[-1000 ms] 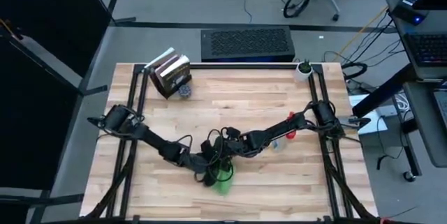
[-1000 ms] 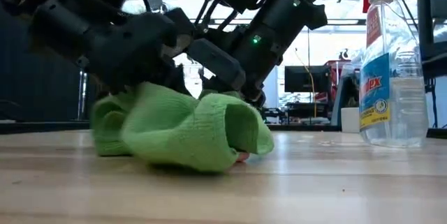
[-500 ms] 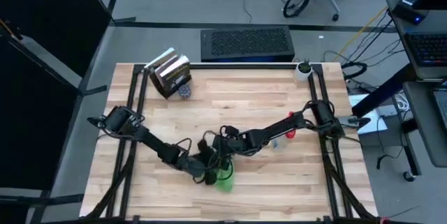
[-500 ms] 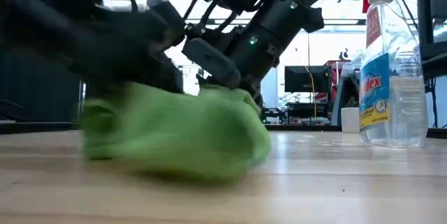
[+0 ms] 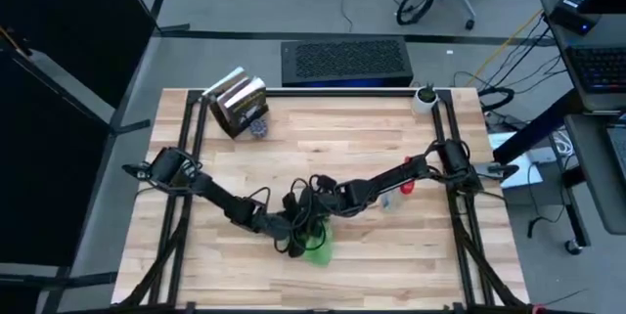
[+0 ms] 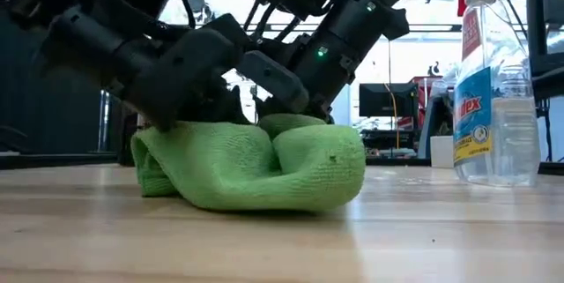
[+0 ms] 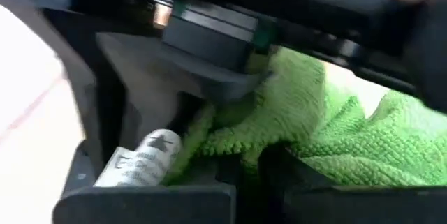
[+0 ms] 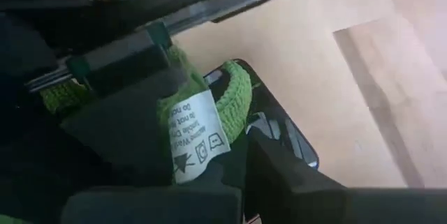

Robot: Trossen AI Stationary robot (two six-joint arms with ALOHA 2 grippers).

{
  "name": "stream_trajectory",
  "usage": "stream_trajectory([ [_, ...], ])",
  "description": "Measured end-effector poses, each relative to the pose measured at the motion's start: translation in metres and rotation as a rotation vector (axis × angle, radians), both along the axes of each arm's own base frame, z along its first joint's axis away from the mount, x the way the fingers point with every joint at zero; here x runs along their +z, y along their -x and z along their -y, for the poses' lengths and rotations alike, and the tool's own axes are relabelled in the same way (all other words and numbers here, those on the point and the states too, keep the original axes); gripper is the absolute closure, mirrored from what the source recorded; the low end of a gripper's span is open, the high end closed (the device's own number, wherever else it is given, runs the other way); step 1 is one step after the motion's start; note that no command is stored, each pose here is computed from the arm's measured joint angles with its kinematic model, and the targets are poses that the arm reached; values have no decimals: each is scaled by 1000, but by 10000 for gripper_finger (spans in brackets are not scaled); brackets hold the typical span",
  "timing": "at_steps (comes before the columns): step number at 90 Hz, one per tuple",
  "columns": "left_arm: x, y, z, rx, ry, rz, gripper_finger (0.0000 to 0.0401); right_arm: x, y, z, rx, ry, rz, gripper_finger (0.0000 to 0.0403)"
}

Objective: Apply microfiber cloth
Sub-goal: Wipe the front of the pink cellphone with the green microfiber cloth

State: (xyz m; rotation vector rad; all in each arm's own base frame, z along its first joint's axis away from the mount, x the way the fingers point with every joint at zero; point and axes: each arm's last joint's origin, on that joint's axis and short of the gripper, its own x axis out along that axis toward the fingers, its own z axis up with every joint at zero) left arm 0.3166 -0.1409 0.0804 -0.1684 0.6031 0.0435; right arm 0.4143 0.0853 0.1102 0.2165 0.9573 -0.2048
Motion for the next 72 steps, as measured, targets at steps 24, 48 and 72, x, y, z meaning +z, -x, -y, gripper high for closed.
stream_trajectory([
  [24, 5, 10, 25, -209, 97, -34, 400, 0, 0, 0, 5, 0, 3, 403],
  [48, 45, 27, 30, -197, 43, -16, 400, 1, -1, 0, 2, 3, 10, 403],
  [72, 55, 23, 9, 52, -117, 30, 400, 1, -2, 0, -2, 2, 28, 403],
])
